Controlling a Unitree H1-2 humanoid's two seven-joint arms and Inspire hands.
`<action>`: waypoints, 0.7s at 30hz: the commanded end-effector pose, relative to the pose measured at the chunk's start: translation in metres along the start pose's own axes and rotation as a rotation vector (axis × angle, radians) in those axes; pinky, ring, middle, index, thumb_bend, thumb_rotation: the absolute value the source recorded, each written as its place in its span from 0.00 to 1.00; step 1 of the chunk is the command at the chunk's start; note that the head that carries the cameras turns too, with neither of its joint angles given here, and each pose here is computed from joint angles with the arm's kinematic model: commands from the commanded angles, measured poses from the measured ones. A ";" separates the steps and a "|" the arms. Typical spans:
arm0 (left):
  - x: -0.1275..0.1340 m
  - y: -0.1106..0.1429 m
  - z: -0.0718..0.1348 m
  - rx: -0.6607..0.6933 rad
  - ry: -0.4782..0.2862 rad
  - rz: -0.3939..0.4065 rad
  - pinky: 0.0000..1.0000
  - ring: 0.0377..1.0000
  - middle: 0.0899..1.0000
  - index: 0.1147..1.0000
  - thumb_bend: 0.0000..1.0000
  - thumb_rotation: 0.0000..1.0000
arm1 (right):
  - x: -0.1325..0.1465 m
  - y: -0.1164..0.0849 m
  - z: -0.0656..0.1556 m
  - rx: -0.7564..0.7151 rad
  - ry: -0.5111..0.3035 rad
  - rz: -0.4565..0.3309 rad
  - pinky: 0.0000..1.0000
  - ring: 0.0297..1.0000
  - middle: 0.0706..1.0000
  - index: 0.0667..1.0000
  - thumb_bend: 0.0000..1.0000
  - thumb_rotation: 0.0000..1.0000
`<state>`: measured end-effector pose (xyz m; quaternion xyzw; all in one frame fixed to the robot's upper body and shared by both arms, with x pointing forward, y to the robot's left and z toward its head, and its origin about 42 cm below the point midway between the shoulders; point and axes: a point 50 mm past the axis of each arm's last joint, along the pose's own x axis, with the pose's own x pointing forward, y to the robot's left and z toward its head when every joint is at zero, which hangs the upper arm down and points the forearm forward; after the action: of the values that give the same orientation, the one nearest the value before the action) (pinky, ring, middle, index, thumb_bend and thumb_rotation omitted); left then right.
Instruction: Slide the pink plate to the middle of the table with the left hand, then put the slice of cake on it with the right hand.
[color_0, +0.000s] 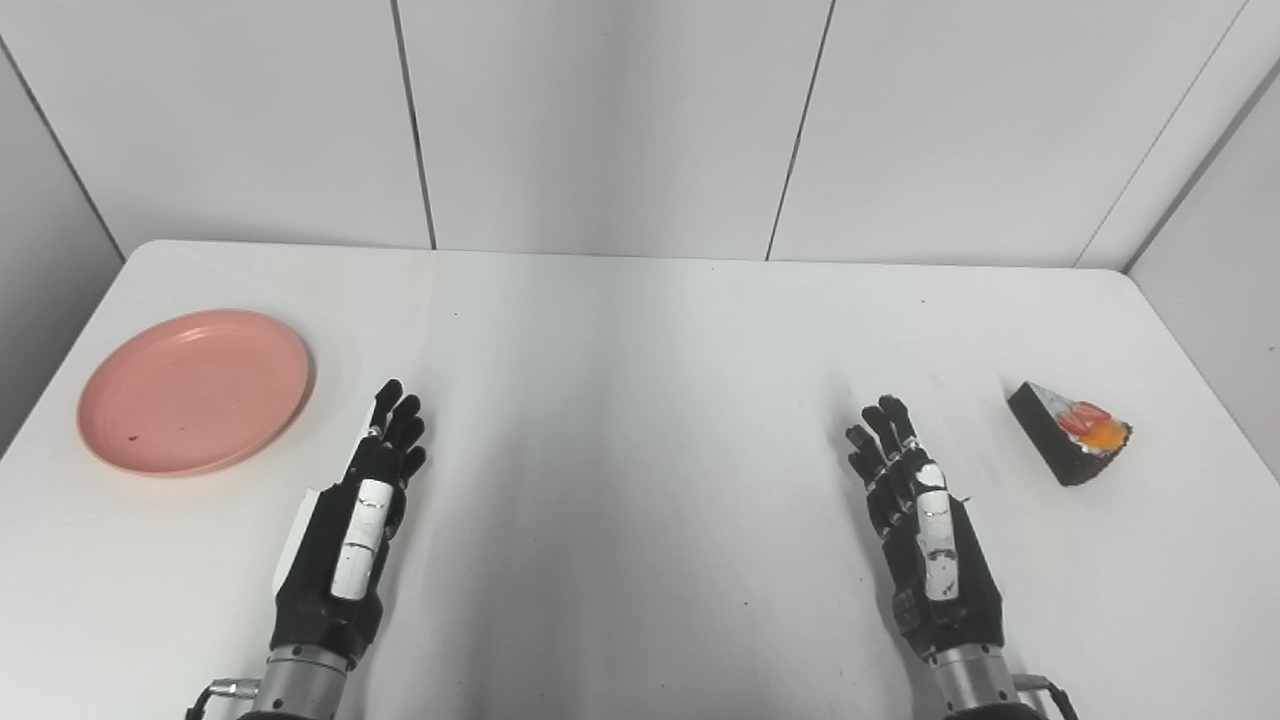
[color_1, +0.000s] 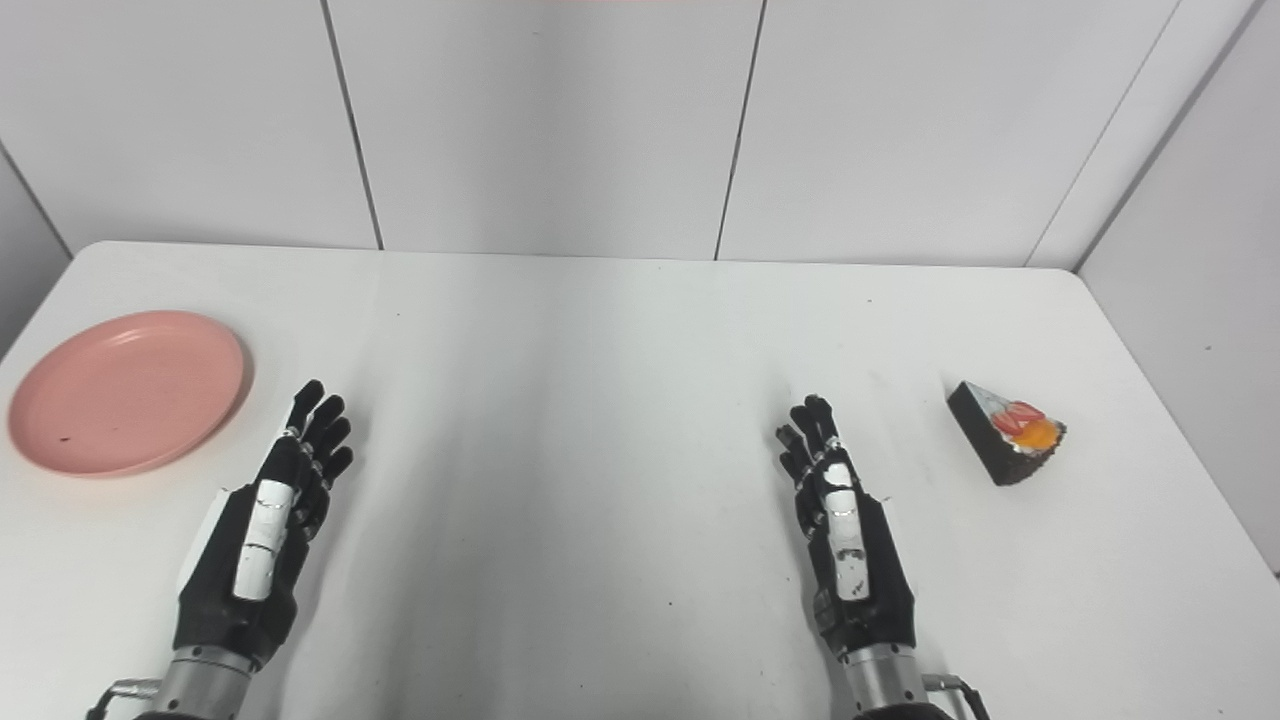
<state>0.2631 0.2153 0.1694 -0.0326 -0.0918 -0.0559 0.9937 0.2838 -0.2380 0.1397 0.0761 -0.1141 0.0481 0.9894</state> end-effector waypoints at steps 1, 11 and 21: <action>0.004 -0.003 0.011 -0.014 -0.071 0.000 1.00 1.00 1.00 1.00 0.82 0.92 | 0.006 0.003 0.011 -0.006 -0.055 0.016 0.99 0.95 0.96 0.96 0.78 0.94; 0.004 -0.002 0.010 -0.008 -0.073 0.002 1.00 1.00 1.00 1.00 0.84 0.92 | 0.007 0.000 0.007 -0.007 -0.056 0.021 1.00 0.97 1.00 1.00 0.77 0.98; 0.004 -0.002 0.011 -0.002 -0.061 0.014 1.00 1.00 1.00 1.00 0.82 0.91 | 0.006 0.001 0.008 -0.005 -0.055 0.026 1.00 0.97 1.00 1.00 0.77 0.99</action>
<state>0.2631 0.2149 0.1694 -0.0400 -0.0926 -0.0485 0.9937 0.2854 -0.2381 0.1360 0.0768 -0.1075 0.0509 0.9899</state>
